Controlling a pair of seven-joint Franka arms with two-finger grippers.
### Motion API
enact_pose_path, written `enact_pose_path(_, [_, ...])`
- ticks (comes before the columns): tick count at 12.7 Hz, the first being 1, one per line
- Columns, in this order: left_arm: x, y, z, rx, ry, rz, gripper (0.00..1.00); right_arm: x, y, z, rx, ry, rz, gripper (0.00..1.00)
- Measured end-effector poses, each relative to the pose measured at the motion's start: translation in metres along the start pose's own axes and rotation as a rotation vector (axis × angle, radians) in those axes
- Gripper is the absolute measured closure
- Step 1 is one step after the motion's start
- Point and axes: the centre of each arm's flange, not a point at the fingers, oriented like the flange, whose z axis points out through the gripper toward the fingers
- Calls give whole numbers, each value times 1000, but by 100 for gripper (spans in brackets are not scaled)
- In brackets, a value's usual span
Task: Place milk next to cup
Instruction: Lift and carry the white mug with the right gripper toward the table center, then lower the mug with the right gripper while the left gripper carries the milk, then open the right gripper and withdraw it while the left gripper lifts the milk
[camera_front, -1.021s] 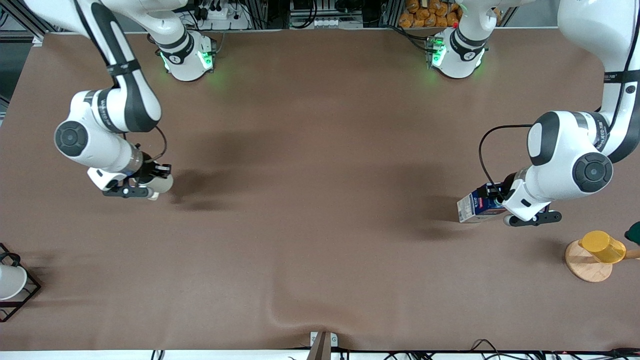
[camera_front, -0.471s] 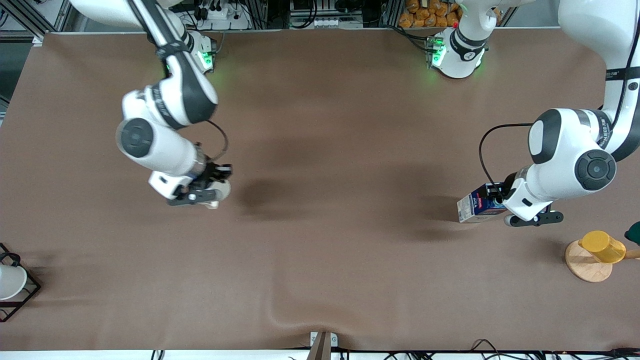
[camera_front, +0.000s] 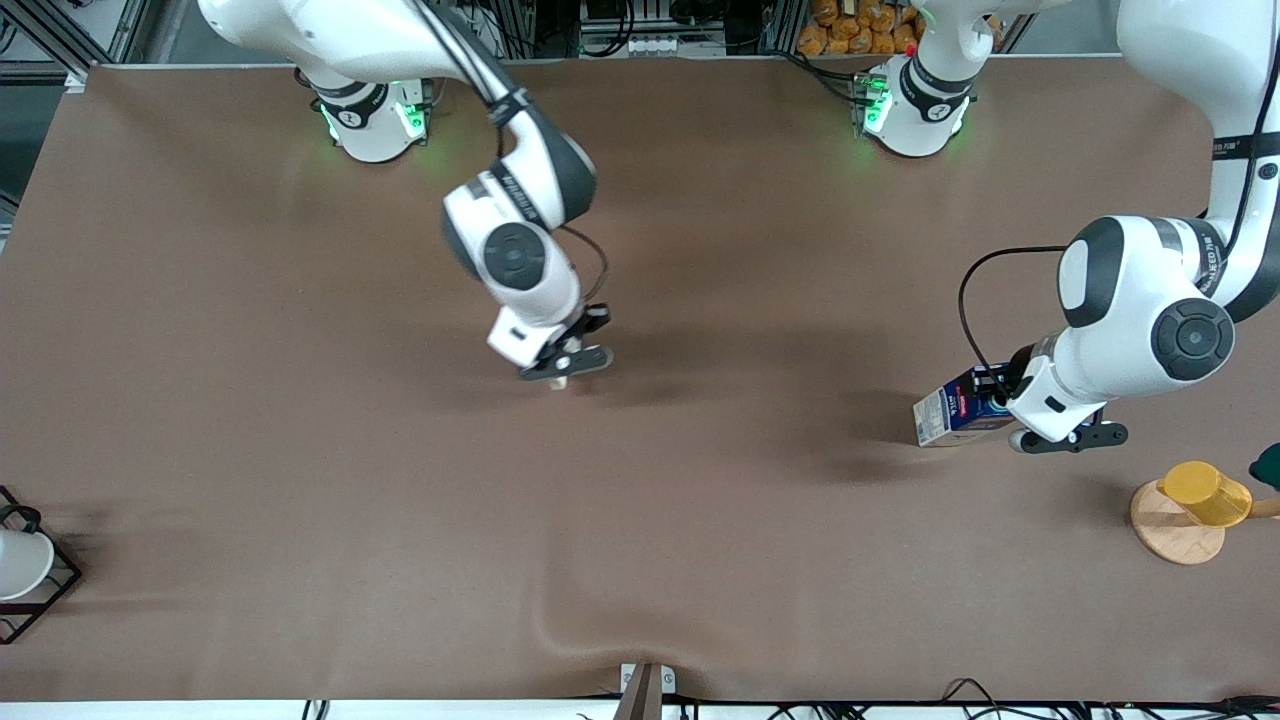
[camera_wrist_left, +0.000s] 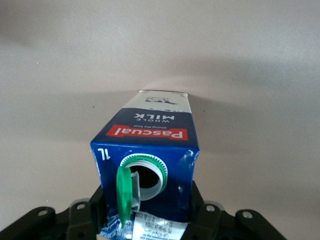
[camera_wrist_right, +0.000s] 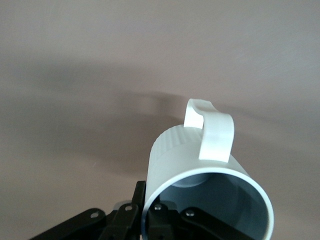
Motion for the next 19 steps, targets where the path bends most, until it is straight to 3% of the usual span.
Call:
enact_pose_path(3, [-1,2,-6,-1,9,4,38,-21,-61,41,-6,30,32,96])
enact_pose_path(6, [-4,14,-20,3,-6,15,38,-16,-64,38,-5,47,73,96])
enact_pose_path(7, [-6,22,-25,3,-9,17,37,-15,-64,38,-4,48,77,90])
enact_pose_path(11, [-23,79,-45,-3,-33,-3,38,-10,-69,19,6,66,75,46])
enact_pose_path(15, [-55,154,-55,-10,-52,-36,38,-17,-51,-80,10,66,105,2])
enact_pose_path(19, [-102,236,-57,-9,-63,-69,37,-12,76,-196,27,105,225,0])
